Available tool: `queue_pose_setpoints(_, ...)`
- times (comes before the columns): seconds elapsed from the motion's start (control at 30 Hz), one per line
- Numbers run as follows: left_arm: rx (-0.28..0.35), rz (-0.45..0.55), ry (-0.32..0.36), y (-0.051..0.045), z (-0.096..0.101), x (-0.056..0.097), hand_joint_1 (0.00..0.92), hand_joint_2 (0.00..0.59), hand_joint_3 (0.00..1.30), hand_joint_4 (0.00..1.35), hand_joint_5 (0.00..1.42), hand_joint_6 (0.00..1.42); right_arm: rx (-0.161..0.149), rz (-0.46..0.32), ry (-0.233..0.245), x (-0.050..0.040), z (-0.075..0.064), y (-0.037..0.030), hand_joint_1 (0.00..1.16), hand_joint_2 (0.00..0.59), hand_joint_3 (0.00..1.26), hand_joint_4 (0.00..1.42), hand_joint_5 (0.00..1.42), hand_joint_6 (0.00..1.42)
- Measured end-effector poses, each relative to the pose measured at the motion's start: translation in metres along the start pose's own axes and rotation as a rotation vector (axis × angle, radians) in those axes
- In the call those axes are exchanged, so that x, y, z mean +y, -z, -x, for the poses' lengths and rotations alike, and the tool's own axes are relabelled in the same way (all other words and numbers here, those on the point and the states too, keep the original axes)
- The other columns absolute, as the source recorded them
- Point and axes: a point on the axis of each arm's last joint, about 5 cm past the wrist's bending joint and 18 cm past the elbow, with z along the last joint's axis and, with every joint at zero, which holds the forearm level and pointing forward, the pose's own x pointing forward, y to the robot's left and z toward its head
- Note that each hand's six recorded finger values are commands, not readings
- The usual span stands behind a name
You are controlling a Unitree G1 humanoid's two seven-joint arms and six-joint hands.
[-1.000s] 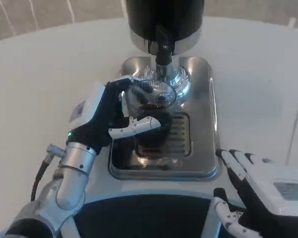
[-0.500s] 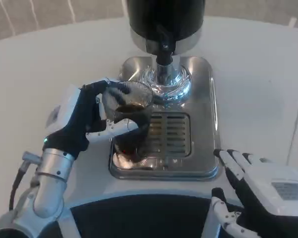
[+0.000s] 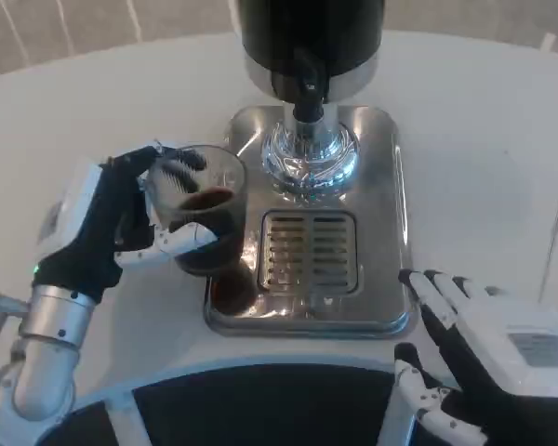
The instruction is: Grasp the cup under the faucet to collect the drink, then remove the cup.
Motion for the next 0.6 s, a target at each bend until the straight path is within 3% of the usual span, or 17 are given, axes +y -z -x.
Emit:
queue_pose_setpoints(0.4,-0.005,-0.02,-0.006,0.0072,0.02,0.023,0.591,0.021,0.94,1.1,1.36,1.42,-0.031,0.015,0.044,-0.0086,-0.005,-0.0012,0.0,0.586,0.0,0.0,0.0,0.0)
queue_pose_setpoints(0.6,-0.025,-0.008,-0.009,0.0056,0.031,0.031,0.591,0.021,0.94,1.11,1.36,1.42,-0.051,0.032,0.054,-0.013,-0.01,-0.003,0.0,0.586,0.0,0.0,0.0,0.0)
